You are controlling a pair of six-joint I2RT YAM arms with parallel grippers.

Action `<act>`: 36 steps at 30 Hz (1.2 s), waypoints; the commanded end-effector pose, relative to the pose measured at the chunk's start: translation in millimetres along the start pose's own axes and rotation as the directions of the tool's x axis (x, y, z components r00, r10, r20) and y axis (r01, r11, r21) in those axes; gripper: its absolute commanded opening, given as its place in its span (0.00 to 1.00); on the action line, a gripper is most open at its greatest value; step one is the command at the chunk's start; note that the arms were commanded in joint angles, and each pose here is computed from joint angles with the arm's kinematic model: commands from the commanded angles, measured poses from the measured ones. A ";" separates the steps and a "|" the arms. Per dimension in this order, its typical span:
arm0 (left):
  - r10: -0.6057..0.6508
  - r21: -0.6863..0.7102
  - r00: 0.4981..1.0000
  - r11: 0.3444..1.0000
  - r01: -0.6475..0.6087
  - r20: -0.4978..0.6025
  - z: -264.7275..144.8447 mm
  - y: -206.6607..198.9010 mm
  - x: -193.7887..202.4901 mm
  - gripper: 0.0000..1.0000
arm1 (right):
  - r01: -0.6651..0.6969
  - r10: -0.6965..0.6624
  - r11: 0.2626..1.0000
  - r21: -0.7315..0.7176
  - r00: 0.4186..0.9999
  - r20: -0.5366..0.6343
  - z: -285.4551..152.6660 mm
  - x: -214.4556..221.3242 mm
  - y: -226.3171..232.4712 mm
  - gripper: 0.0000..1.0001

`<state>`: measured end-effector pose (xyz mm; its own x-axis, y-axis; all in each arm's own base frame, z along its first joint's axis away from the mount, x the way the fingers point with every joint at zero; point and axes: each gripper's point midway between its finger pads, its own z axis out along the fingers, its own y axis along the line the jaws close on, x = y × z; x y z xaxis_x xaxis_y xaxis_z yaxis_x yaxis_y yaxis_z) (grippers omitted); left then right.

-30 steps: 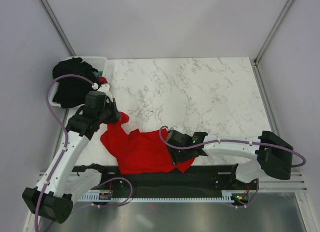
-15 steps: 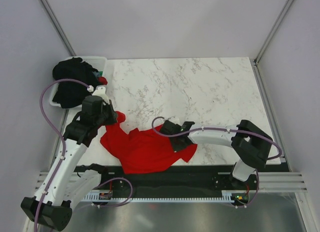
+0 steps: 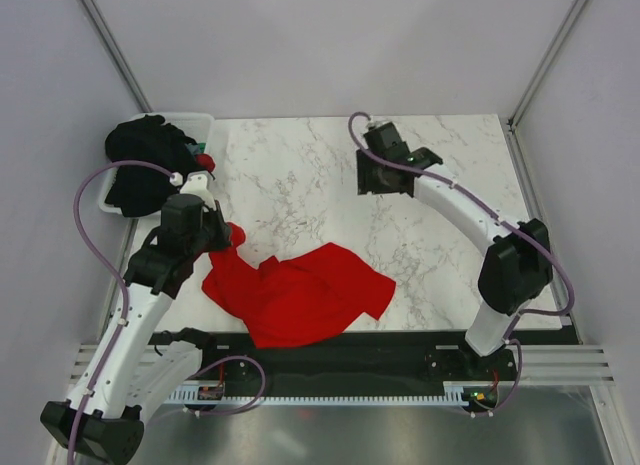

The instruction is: Fold and stack the t-shirts

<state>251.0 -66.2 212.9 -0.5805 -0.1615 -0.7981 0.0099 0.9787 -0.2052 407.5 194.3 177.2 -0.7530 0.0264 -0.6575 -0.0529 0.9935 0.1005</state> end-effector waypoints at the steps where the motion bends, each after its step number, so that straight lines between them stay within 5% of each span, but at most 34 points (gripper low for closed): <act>1: 0.018 -0.012 0.999 1.000 -0.017 0.040 2.9 2.9 -9.2 0.02 | 0.152 -0.180 0.979 -0.140 0.960 -0.216 -11.6 105.5 49.9 0.66; 7: 0.017 -0.014 0.999 1.000 -0.016 0.032 4.2 3.2 -7.6 0.02 | 0.047 -0.182 0.918 -0.394 0.932 -0.314 -41.7 212.3 119.2 0.66; 13: 0.017 -0.017 0.999 1.000 -0.016 0.028 5.1 3.5 -6.6 0.02 | 0.081 -0.214 0.937 -0.340 0.902 -0.375 -17.3 245.3 117.9 0.64; 21: 0.019 -0.025 1.000 1.000 -0.018 0.021 7.1 5.0 -5.2 0.02 | 0.017 -0.089 0.987 -0.163 0.890 -0.448 80.4 202.2 49.7 0.61; 27: 0.016 -0.028 1.000 0.999 -0.017 -0.014 16.4 3.5 -1.7 0.02 | 0.053 -0.101 0.991 -0.127 0.905 -0.412 132.8 140.9 41.2 0.60; 32: 0.035 -0.025 0.998 0.999 -0.037 -0.046 27.4 -2.1 -10.7 0.02 | 0.144 -0.176 0.982 -0.126 0.938 -0.298 131.9 72.8 50.5 0.64; 36: 0.029 -0.026 0.997 0.999 -0.031 -0.066 33.1 -0.5 -0.7 0.02 | 0.139 -0.153 0.984 -0.109 0.978 -0.143 64.4 25.4 44.1 0.68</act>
<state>267.0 -70.0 177.7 -0.6870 -0.1314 -0.7147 -0.0190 0.9864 -0.1631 433.4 264.2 38.6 -0.8943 -0.1264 -0.4292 -0.2077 0.9670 0.1479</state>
